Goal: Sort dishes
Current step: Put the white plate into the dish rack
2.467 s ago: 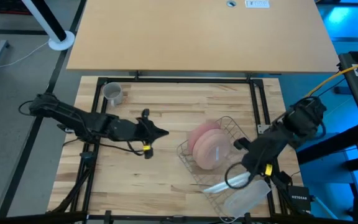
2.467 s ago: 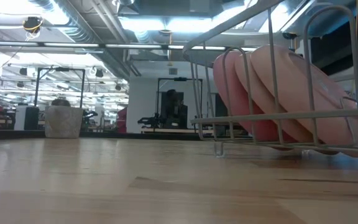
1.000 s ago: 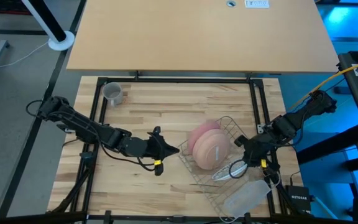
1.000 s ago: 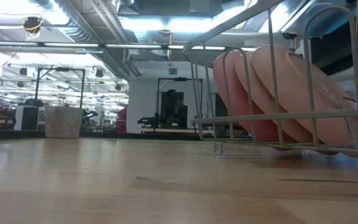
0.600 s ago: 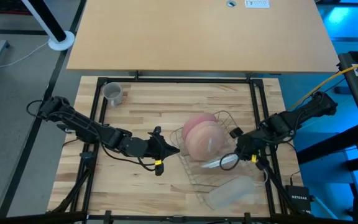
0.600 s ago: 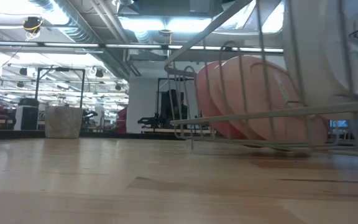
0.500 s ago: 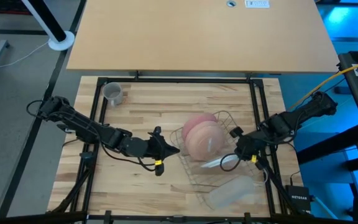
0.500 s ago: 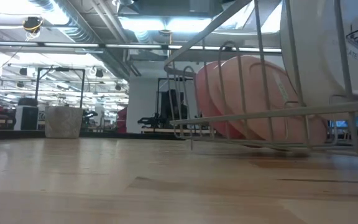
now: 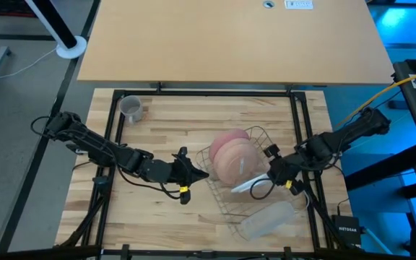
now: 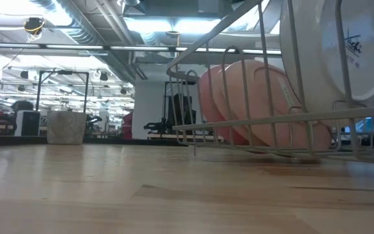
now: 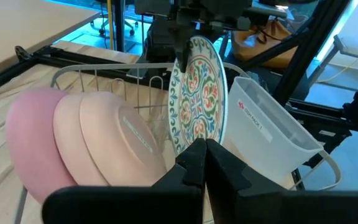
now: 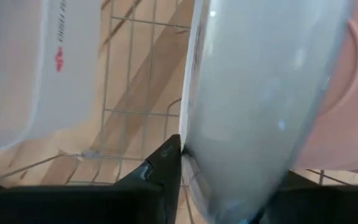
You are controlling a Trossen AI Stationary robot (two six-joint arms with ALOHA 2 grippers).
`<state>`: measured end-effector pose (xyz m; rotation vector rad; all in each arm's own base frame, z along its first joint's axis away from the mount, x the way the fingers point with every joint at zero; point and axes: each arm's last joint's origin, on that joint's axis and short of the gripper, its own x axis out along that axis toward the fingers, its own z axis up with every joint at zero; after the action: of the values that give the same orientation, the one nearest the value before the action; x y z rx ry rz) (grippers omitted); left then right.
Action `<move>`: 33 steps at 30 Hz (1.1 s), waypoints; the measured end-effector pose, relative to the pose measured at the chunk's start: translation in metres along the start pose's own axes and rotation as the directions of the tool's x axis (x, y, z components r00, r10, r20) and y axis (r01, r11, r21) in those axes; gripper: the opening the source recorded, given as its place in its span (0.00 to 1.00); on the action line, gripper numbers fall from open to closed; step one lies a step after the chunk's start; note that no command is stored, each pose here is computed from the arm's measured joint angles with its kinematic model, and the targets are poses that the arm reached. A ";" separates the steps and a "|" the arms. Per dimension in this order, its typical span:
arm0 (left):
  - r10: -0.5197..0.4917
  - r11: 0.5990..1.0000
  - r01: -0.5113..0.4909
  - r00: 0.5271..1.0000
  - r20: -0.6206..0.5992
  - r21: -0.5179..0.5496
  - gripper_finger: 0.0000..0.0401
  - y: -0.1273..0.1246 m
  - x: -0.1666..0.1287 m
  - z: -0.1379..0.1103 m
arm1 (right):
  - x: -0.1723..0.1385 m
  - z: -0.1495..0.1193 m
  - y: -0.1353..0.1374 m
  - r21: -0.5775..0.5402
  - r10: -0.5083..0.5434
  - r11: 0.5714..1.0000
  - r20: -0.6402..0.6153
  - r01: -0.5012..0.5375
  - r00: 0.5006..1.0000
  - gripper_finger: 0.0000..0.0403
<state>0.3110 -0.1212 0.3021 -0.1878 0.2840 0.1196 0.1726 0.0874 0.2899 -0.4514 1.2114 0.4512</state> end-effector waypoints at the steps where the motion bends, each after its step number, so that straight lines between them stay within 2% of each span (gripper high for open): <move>1: 0.000 1.000 0.000 1.000 0.000 0.000 0.00 0.000 0.000 0.000 | 0.001 0.001 0.000 -0.001 0.001 1.000 -0.006 -0.001 1.000 0.28; 8: 0.000 1.000 0.000 1.000 0.000 0.000 0.00 0.000 0.000 0.000 | 0.009 0.003 -0.001 -0.006 -0.033 0.999 -0.063 0.033 0.997 0.37; 15: -0.001 1.000 0.001 1.000 0.000 0.000 0.00 0.000 0.000 0.000 | 0.011 -0.003 -0.003 -0.025 -0.099 0.995 -0.165 0.097 0.981 0.39; 20: -0.001 1.000 0.001 1.000 0.000 -0.003 0.00 0.000 0.000 0.000 | 0.011 -0.002 -0.003 -0.051 -0.122 0.992 -0.153 0.116 0.981 0.39; 28: -0.001 1.000 0.001 1.000 0.000 -0.010 0.00 0.000 0.000 0.000 | 0.012 0.007 -0.004 -0.088 -0.120 0.990 -0.066 0.115 0.991 0.39; 33: -0.003 1.000 0.003 1.000 -0.001 -0.010 0.00 -0.001 0.000 0.000 | 0.012 0.004 -0.004 -0.093 -0.132 0.988 -0.093 0.123 0.987 0.39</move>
<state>0.3106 -0.1221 0.3020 -0.1983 0.2838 0.1178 0.1817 0.0875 0.2801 -0.6289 1.2534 0.3758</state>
